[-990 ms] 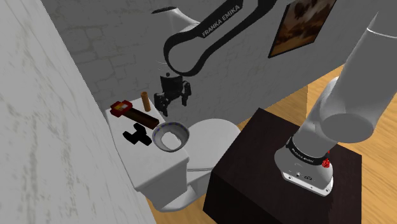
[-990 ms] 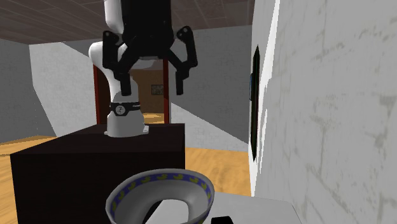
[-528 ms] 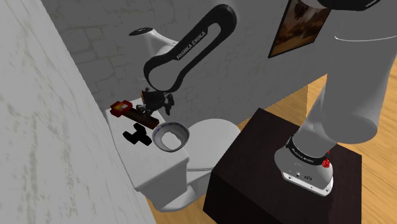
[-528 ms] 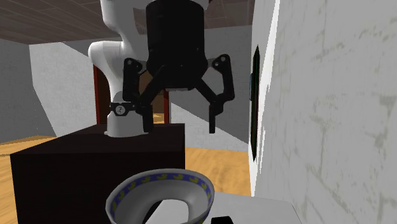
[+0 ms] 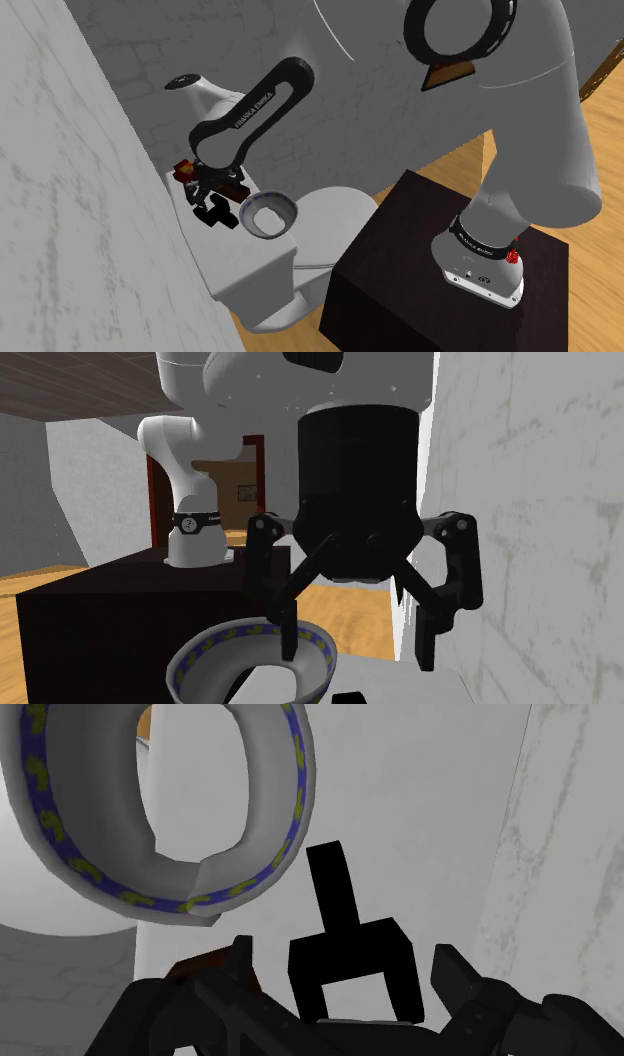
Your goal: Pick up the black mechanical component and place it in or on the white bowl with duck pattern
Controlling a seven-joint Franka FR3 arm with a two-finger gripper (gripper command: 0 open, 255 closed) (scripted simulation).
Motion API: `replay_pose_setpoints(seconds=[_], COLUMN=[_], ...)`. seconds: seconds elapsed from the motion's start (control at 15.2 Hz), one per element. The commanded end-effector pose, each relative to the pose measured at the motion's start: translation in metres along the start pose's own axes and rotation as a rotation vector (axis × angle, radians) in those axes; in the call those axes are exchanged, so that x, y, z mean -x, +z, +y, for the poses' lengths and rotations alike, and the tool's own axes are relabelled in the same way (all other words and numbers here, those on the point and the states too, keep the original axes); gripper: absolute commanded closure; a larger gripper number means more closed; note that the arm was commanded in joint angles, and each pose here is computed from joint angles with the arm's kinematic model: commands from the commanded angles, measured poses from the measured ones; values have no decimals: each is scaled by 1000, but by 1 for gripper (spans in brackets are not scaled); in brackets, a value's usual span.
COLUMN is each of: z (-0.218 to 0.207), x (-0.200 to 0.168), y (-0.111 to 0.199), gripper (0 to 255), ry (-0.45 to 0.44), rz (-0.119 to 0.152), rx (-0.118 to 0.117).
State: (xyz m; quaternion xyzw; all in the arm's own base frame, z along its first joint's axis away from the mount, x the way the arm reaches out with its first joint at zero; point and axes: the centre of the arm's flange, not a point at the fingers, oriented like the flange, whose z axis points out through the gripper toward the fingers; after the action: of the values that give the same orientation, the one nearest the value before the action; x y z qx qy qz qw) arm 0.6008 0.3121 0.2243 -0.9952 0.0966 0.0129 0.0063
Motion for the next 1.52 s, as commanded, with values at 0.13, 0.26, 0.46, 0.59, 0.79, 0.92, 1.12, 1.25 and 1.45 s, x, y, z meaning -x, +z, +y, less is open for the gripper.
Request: replay_pose_setpoints(seconds=[0.13,0.26,0.46,0.59,0.79,0.92,1.12,1.25,1.45], z=[-21,-21,-21,-21,-21,-21,-21,-21,-21], x=[-18,-18,-18,-18,-18,-18,-18,-18,-18], y=[29,39,55,64,64,64,64,63,63], gripper=[0,0,0,0,0,0,255,255,255], ry=[7,7,7,7,7,7,7,7,7], rz=[9,9,9,9,9,9,9,9,9], rx=[1,1,1,1,1,1,1,1,1])
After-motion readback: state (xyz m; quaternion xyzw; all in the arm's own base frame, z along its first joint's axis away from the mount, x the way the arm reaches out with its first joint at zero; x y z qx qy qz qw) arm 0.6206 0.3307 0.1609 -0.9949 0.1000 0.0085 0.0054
